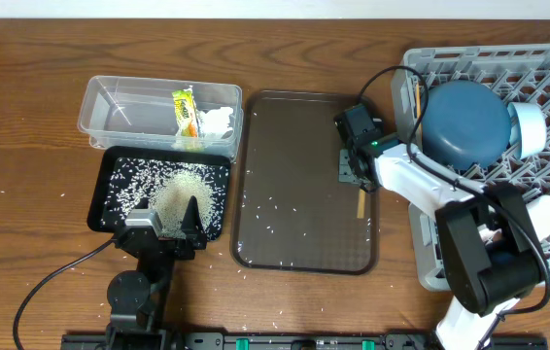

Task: Sort waste into correct bins and load items into the dishwasher rack
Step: 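Lift the chopsticks upright with the right gripper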

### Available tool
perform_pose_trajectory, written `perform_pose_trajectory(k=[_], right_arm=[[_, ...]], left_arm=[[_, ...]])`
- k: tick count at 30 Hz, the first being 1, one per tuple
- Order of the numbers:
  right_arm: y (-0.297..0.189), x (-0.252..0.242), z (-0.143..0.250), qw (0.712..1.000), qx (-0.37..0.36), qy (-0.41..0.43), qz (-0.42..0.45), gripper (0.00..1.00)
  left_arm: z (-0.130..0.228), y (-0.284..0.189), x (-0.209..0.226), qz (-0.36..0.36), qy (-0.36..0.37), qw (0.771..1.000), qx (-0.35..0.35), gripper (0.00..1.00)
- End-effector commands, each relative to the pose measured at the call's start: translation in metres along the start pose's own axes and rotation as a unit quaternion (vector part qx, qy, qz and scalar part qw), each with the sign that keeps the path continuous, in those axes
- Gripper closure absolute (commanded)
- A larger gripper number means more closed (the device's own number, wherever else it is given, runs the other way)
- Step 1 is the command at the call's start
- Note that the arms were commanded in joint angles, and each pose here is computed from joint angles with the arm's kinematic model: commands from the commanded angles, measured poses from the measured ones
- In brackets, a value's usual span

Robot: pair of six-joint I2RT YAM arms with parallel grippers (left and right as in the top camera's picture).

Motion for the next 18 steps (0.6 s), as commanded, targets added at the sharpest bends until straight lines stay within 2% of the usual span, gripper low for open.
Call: perform_pose_trajectory(k=[1,7,9,12,18], right_arm=[[0.012,-0.004,0.012,1.0,0.024,-0.011,0.013,0.67],[-0.009,-0.005,0.001,1.0,-0.001,-0.027,0.0,0.71],[-0.009,-0.004,0.002,1.0,0.002,-0.023,-0.008,0.78],[-0.003,-0.003,0.008,1.0,0.017,0.001,-0.008,0.99],[0.003,0.0,0.014,0.999,0.029,0.031,-0.017,0.99]], left_arm=[[0.013,0.002,0.004,-0.001,0.006,1.0,0.018,0.07],[0.013,0.002,0.004,-0.001,0.006,1.0,0.018,0.07],[0.013,0.002,0.004,-0.001,0.006,1.0,0.018,0.07],[0.013,0.002,0.004,-0.001,0.006,1.0,0.018,0.06],[0.013,0.002,0.004,-0.001,0.006,1.0,0.018,0.07]])
Point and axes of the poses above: each gripper's point midway between its finger pads, its own y axis out along the fingers, its own x axis along the line the jaws close on, z = x × y, the point moved 4 cm from there along -y, back along the fingers, and after that the axes turned 6 degrees about -y, right-handed, at the moved point
